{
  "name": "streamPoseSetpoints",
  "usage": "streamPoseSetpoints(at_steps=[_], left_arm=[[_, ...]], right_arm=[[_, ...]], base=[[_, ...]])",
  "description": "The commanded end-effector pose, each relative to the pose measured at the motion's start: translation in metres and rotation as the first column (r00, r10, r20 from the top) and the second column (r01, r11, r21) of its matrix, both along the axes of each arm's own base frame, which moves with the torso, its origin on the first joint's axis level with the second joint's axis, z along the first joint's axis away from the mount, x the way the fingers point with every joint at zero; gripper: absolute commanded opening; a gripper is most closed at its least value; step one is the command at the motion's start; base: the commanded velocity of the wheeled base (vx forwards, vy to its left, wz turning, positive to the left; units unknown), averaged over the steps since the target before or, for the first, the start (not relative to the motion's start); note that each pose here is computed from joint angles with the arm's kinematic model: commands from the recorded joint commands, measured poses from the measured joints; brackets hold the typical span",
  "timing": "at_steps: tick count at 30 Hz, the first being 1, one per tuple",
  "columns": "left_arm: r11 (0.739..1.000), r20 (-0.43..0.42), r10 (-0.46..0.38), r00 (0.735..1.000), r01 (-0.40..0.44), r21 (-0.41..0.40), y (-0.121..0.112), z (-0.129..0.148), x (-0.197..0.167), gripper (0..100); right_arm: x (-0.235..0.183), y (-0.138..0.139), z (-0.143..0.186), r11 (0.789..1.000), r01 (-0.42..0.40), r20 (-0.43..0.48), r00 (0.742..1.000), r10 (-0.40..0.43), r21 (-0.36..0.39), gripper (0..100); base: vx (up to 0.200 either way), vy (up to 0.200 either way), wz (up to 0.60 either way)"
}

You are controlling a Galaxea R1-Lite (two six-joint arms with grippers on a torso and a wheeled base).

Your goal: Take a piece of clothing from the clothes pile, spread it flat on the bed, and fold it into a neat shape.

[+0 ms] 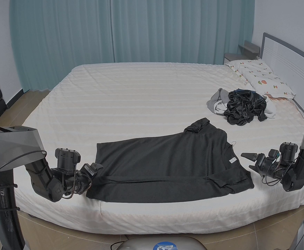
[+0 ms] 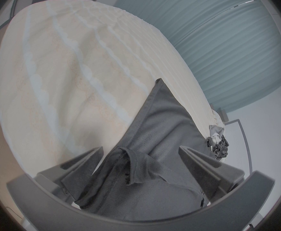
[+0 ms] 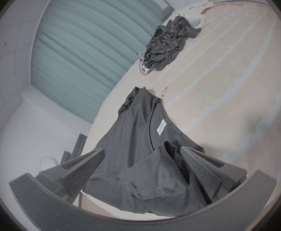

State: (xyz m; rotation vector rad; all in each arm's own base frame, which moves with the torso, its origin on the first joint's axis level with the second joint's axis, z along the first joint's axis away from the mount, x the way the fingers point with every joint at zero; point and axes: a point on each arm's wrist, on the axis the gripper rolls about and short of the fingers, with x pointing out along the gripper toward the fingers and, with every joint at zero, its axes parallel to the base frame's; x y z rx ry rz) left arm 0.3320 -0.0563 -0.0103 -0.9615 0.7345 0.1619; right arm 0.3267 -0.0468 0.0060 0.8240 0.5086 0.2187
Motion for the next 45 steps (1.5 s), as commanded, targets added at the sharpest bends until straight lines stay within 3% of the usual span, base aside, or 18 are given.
streamPoseSetpoints(at_steps=[1, 5, 9, 12, 16, 32, 45], left_arm=[[0.997, 0.029, 0.040, 0.999, -0.038, -0.072, 0.016, 0.017, -0.001, 100], [0.988, 0.020, 0.008, 1.000, -0.005, -0.154, 0.024, 0.024, -0.007, 100], [0.984, -0.006, -0.028, 1.000, 0.026, -0.176, 0.023, 0.021, -0.015, 100], [0.983, 0.020, -0.026, 0.999, 0.029, -0.180, 0.023, 0.021, -0.014, 100], [0.984, 0.041, -0.032, 0.999, 0.039, -0.175, 0.022, 0.020, -0.017, 100], [0.984, 0.057, -0.037, 0.998, 0.046, -0.170, 0.022, 0.019, -0.018, 100], [0.984, 0.058, -0.039, 0.998, 0.048, -0.171, 0.021, 0.018, -0.017, 100]], right_arm=[[-0.005, 0.014, 0.025, 1.000, 0.016, 0.030, 0.999, -0.016, 0.000, 100], [-0.019, 0.034, 0.026, 0.995, 0.097, -0.041, 0.994, -0.098, -0.037, 100], [-0.036, 0.056, 0.030, 0.991, 0.124, -0.114, 0.986, -0.119, 0.044, 100], [-0.042, 0.064, 0.024, 0.985, 0.136, -0.178, 0.977, -0.116, 0.102, 100], [-0.040, 0.068, 0.007, 0.985, 0.138, -0.239, 0.965, -0.111, 0.103, 100], [-0.047, 0.074, -0.011, 0.985, 0.160, -0.303, 0.943, -0.134, 0.062, 100], [-0.030, 0.076, -0.026, 0.978, 0.205, -0.297, 0.936, -0.189, 0.025, 100]], base=[[0.000, 0.000, 0.00], [0.000, 0.000, 0.00], [0.000, 0.000, 0.00], [0.000, 0.000, 0.00], [0.000, 0.000, 0.00], [0.000, 0.000, 0.00], [0.000, 0.000, 0.00]])
